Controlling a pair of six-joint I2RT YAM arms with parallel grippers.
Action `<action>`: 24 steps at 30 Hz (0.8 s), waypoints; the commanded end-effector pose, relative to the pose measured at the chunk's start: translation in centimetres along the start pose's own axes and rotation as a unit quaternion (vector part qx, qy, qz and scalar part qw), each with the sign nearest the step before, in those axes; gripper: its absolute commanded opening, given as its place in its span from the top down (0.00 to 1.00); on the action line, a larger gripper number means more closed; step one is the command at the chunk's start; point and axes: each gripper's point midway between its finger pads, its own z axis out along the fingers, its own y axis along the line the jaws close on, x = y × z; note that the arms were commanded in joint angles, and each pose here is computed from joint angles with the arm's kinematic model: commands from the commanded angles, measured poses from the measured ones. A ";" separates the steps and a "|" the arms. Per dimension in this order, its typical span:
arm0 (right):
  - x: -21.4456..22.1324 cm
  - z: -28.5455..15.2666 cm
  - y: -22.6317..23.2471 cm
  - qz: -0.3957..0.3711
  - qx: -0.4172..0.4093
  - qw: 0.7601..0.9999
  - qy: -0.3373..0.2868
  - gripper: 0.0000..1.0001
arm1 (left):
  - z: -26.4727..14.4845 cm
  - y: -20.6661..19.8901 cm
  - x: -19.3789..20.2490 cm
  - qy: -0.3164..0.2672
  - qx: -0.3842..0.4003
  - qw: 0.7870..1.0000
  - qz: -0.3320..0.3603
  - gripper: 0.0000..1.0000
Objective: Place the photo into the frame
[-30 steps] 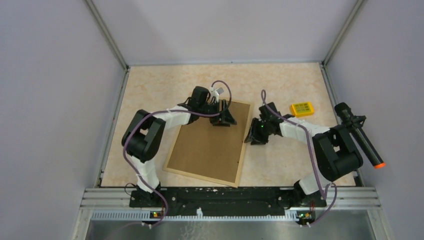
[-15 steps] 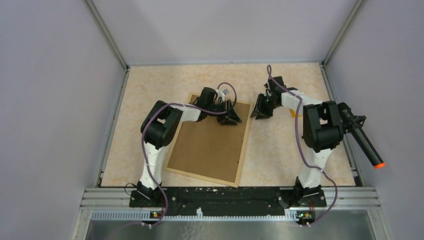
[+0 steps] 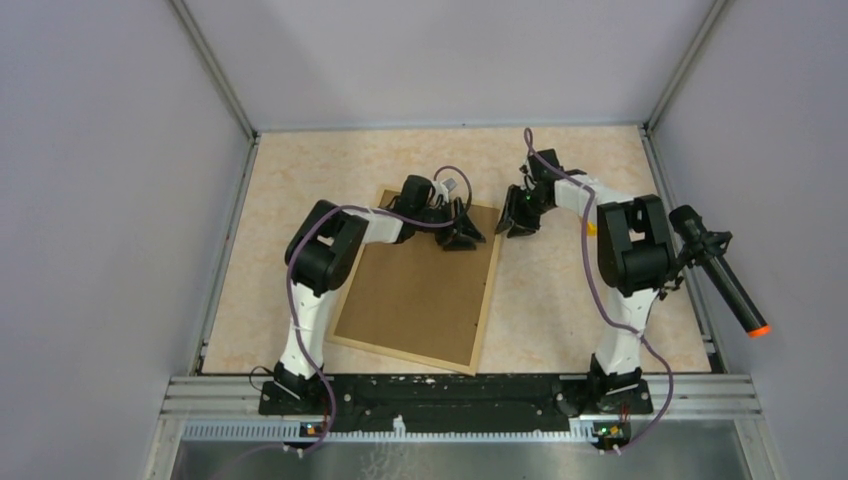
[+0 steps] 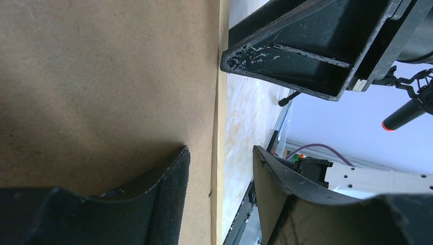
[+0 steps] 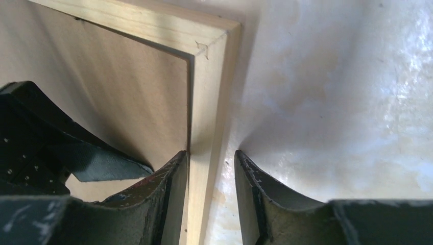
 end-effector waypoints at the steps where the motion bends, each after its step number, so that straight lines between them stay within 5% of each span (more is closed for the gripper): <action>1: -1.3 0.9 0.1 -0.010 0.028 0.999 -0.013 0.60 | 0.2 5.5 0.8 -0.013 -0.090 0.995 -0.043 0.44; 7: -0.5 2.4 -3.2 -0.020 0.143 0.989 -0.001 0.64 | -0.4 4.5 0.3 -0.013 -0.104 0.994 -0.014 0.43; 15: 3.0 3.1 -7.2 -0.054 0.268 0.962 0.022 0.66 | -5.5 -3.1 0.4 -0.019 -0.107 0.991 0.073 0.33; 19: 3.7 3.6 -7.4 -0.063 0.263 0.962 0.031 0.65 | -9.9 -2.8 5.0 -0.022 -0.150 0.987 0.049 0.32; 24: 1.3 2.7 -3.2 -0.082 0.169 0.982 0.011 0.62 | -14.4 -0.3 13.1 -0.029 -0.188 0.979 -0.072 0.31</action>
